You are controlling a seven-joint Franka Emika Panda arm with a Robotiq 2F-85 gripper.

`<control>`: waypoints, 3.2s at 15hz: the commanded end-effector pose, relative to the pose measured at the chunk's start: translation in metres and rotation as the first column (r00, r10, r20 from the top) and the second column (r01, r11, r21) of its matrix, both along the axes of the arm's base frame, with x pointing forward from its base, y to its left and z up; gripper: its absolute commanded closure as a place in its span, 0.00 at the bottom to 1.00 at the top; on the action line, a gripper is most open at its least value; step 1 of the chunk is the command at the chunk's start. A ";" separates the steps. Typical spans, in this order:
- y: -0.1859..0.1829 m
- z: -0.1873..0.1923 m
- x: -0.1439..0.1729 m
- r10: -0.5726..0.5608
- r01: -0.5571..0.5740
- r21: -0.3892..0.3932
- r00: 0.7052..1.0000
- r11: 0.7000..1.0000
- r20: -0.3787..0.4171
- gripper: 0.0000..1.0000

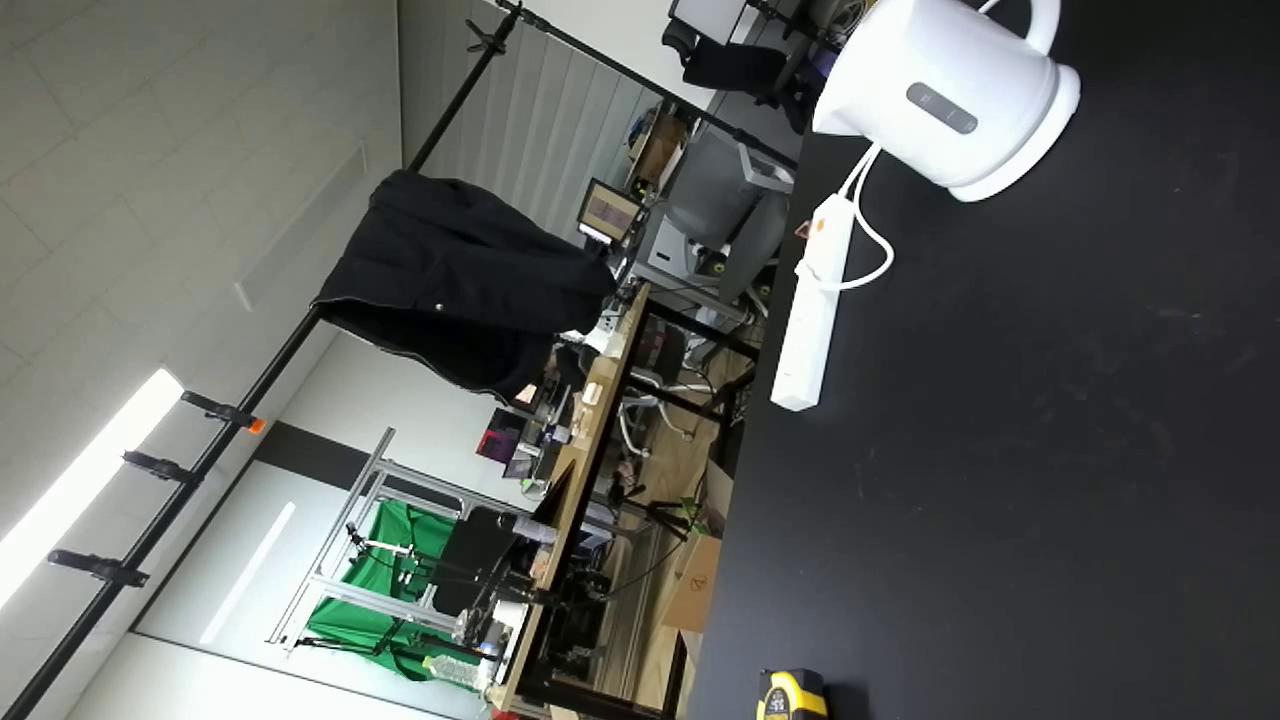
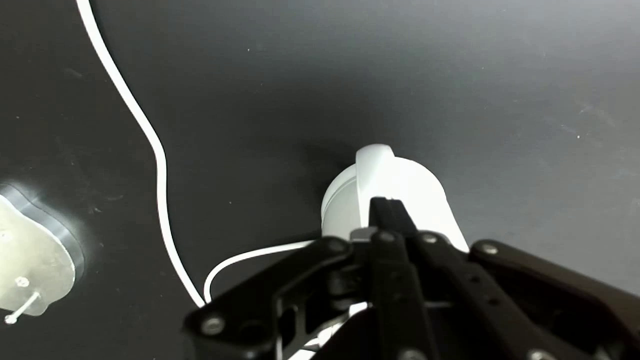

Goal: Turn on the kettle

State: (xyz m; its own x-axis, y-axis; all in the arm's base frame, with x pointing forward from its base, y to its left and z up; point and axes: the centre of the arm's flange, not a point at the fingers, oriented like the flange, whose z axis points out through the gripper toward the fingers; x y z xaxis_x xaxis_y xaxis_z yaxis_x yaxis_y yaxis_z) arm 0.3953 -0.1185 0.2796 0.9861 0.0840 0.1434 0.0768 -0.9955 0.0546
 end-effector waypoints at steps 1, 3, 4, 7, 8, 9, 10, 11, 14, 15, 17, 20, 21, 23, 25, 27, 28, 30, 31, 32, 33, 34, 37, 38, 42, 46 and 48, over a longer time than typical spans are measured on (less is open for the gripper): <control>-0.009 -0.011 0.012 -0.013 0.013 -0.002 1.000 1.000 -0.001 1.00; -0.010 -0.014 0.013 -0.015 0.015 -0.002 1.000 1.000 0.000 1.00; -0.011 -0.016 0.014 -0.015 0.015 -0.001 1.000 1.000 0.000 1.00; -0.009 -0.021 0.016 -0.018 0.018 0.004 1.000 1.000 0.001 1.00; -0.009 -0.022 0.017 -0.020 0.020 0.006 1.000 1.000 0.003 1.00; -0.009 -0.024 0.017 -0.021 0.021 0.007 1.000 1.000 0.005 1.00; -0.008 -0.025 0.017 -0.023 0.023 0.010 1.000 1.000 0.006 1.00; -0.007 -0.027 0.018 -0.022 0.022 0.012 1.000 1.000 0.007 1.00; -0.004 -0.032 0.020 -0.016 0.015 0.013 1.000 1.000 0.013 1.00; -0.003 -0.034 0.020 -0.014 0.014 0.014 1.000 1.000 0.016 1.00; -0.001 -0.037 0.021 -0.011 0.011 0.013 1.000 1.000 0.029 1.00; -0.001 -0.040 0.022 -0.006 0.005 0.010 0.999 1.000 0.048 1.00; -0.001 -0.042 0.023 -0.003 0.002 0.009 0.998 1.000 0.056 1.00; 0.000 -0.045 0.024 -0.003 0.002 0.017 0.998 1.000 0.059 1.00; 0.000 -0.047 0.024 -0.002 0.001 0.022 0.998 1.000 0.063 1.00; 0.000 -0.048 0.023 -0.005 0.003 0.030 0.998 1.000 0.064 1.00; 0.001 -0.049 0.022 -0.007 0.005 0.030 0.998 1.000 0.066 1.00; 0.002 -0.051 0.018 -0.007 0.006 0.018 0.997 1.000 0.073 1.00; 0.003 -0.053 0.016 -0.006 0.006 0.007 0.997 1.000 0.076 1.00; 0.003 -0.054 0.014 -0.005 0.006 -0.003 0.997 1.000 0.079 1.00; 0.003 -0.056 0.011 -0.005 0.006 -0.014 0.996 1.000 0.085 1.00; 0.002 -0.057 0.009 -0.005 0.007 -0.024 0.996 1.000 0.091 1.00; -0.001 -0.062 0.003 -0.021 0.028 -0.049 0.991 0.998 0.129 1.00; -0.002 -0.063 0.002 -0.031 0.039 -0.053 0.989 0.998 0.141 1.00; -0.002 -0.064 -0.002 -0.075 0.085 -0.048 0.980 0.995 0.184 1.00; -0.001 -0.059 0.000 -0.113 0.120 -0.022 0.974 0.993 0.196 1.00; -0.001 -0.058 0.001 -0.136 0.140 -0.010 0.972 0.990 0.190 1.00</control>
State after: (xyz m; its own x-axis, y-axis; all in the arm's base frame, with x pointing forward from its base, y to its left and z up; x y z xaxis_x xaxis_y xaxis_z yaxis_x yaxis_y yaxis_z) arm 0.3941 -0.1263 0.2292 0.9418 0.0060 0.3361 -0.0326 -0.9935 0.1090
